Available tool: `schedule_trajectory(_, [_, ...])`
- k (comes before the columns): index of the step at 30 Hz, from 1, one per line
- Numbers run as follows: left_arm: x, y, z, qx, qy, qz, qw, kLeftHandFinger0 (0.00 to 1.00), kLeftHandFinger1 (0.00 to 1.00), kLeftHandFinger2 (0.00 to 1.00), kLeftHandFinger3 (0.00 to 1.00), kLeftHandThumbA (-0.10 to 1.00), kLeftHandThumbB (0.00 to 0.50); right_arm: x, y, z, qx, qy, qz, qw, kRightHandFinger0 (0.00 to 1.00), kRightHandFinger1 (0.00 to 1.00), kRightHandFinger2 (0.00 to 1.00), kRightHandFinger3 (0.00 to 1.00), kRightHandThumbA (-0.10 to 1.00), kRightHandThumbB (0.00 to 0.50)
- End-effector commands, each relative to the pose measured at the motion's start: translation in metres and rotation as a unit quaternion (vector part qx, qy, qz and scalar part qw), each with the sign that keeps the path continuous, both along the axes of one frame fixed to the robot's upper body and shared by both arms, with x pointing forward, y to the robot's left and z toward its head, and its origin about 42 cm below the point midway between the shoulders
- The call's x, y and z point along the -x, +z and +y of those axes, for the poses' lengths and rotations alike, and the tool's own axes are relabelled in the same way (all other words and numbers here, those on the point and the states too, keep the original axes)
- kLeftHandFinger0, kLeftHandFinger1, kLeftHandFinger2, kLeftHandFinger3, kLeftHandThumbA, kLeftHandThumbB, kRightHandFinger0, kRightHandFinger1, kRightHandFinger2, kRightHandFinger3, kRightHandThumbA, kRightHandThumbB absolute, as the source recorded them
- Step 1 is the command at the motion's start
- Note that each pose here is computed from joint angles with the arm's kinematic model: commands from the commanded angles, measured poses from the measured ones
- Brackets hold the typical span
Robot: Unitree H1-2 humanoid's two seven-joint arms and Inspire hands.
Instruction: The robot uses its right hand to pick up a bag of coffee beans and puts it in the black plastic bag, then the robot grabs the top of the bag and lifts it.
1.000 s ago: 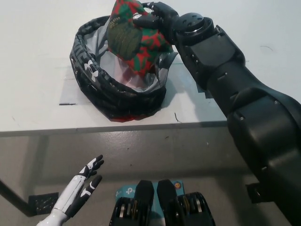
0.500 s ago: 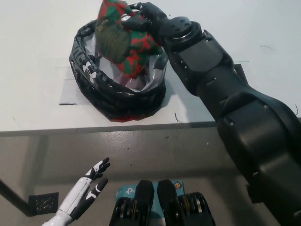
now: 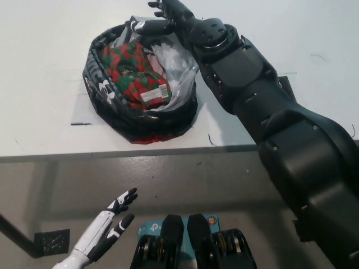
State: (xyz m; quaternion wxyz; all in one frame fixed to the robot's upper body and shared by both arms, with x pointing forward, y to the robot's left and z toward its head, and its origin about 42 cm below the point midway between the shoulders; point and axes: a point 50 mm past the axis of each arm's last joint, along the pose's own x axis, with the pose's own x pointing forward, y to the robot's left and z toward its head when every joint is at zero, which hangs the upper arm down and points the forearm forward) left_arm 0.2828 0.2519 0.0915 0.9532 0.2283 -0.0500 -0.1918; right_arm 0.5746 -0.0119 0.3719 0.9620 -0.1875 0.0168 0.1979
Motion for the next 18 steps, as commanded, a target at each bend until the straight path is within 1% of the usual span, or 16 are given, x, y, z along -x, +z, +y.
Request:
schedule_trajectory(1, [-0.006, 0.013, 0.002, -0.011, -0.012, -0.02, 1.0, 1.0, 1.0, 1.0, 1.0, 1.0, 0.313, -0.005, 0.04, -0.005, 0.016, 0.007, -0.061, 0.998, 1.0, 1.0, 1.0, 1.0, 0.76, 0.368])
schedule_trajectory(5, [-0.007, 0.015, -0.001, -0.01, -0.014, -0.018, 1.0, 1.0, 1.0, 1.0, 1.0, 1.0, 0.308, -0.007, 0.042, -0.013, 0.036, 0.007, -0.07, 0.997, 1.0, 1.0, 1.0, 1.0, 0.81, 0.358])
schedule_trajectory(6, [-0.007, 0.015, 0.0, -0.011, -0.015, -0.018, 1.0, 1.0, 1.0, 1.0, 1.0, 1.0, 0.306, -0.008, 0.044, -0.016, 0.044, 0.007, -0.077, 0.996, 1.0, 1.0, 1.0, 1.0, 0.83, 0.359])
schedule_trajectory(7, [-0.008, 0.015, 0.0, -0.013, -0.016, -0.02, 1.0, 1.0, 1.0, 1.0, 1.0, 1.0, 0.31, -0.009, 0.046, -0.018, 0.05, 0.008, -0.085, 0.995, 1.0, 1.0, 1.0, 1.0, 0.84, 0.345])
schedule_trajectory(8, [-0.008, 0.015, 0.001, -0.017, -0.016, -0.022, 0.999, 1.0, 1.0, 1.0, 1.0, 1.0, 0.311, -0.01, 0.05, -0.021, 0.066, 0.008, -0.099, 0.993, 1.0, 1.0, 1.0, 1.0, 0.87, 0.347])
schedule_trajectory(9, [-0.009, 0.015, 0.002, -0.018, -0.016, -0.023, 0.999, 1.0, 1.0, 1.0, 1.0, 1.0, 0.311, -0.01, 0.053, -0.024, 0.081, 0.008, -0.108, 0.991, 1.0, 1.0, 1.0, 1.0, 0.88, 0.347])
schedule_trajectory(10, [-0.009, 0.016, 0.003, -0.023, -0.017, -0.023, 0.999, 1.0, 1.0, 1.0, 1.0, 1.0, 0.31, -0.012, 0.059, -0.029, 0.102, 0.001, -0.119, 0.988, 1.0, 1.0, 1.0, 1.0, 0.89, 0.374])
schedule_trajectory(11, [-0.01, 0.016, 0.004, -0.025, -0.017, -0.023, 0.999, 1.0, 1.0, 1.0, 1.0, 1.0, 0.31, -0.013, 0.062, -0.031, 0.108, -0.002, -0.121, 0.987, 1.0, 1.0, 1.0, 1.0, 0.89, 0.378])
schedule_trajectory(12, [-0.01, 0.016, 0.004, -0.026, -0.018, -0.023, 0.999, 1.0, 1.0, 1.0, 1.0, 1.0, 0.307, -0.013, 0.065, -0.034, 0.117, -0.008, -0.124, 0.985, 1.0, 1.0, 1.0, 1.0, 0.9, 0.397])
schedule_trajectory(13, [-0.01, 0.015, 0.005, -0.028, -0.018, -0.022, 0.999, 1.0, 1.0, 1.0, 1.0, 1.0, 0.307, -0.015, 0.069, -0.039, 0.133, -0.019, -0.137, 0.981, 1.0, 1.0, 1.0, 1.0, 0.92, 0.384])
schedule_trajectory(14, [-0.01, 0.015, 0.006, -0.03, -0.019, -0.021, 0.999, 1.0, 1.0, 1.0, 1.0, 1.0, 0.311, -0.016, 0.071, -0.044, 0.147, -0.028, -0.155, 0.976, 1.0, 1.0, 1.0, 1.0, 0.91, 0.374])
schedule_trajectory(15, [-0.01, 0.015, 0.006, -0.03, -0.019, -0.02, 0.999, 1.0, 1.0, 1.0, 1.0, 1.0, 0.312, -0.016, 0.071, -0.046, 0.151, -0.031, -0.161, 0.975, 1.0, 1.0, 1.0, 1.0, 0.9, 0.372])
schedule_trajectory(17, [-0.007, 0.014, 0.007, -0.033, -0.018, -0.019, 0.999, 1.0, 1.0, 1.0, 1.0, 1.0, 0.312, -0.018, 0.067, -0.053, 0.165, -0.039, -0.164, 0.972, 1.0, 1.0, 1.0, 1.0, 0.88, 0.348])
schedule_trajectory(18, [-0.006, 0.013, 0.007, -0.033, -0.018, -0.018, 0.999, 1.0, 1.0, 1.0, 1.0, 1.0, 0.311, -0.018, 0.062, -0.056, 0.181, -0.049, -0.158, 0.969, 1.0, 1.0, 1.0, 1.0, 0.87, 0.353])
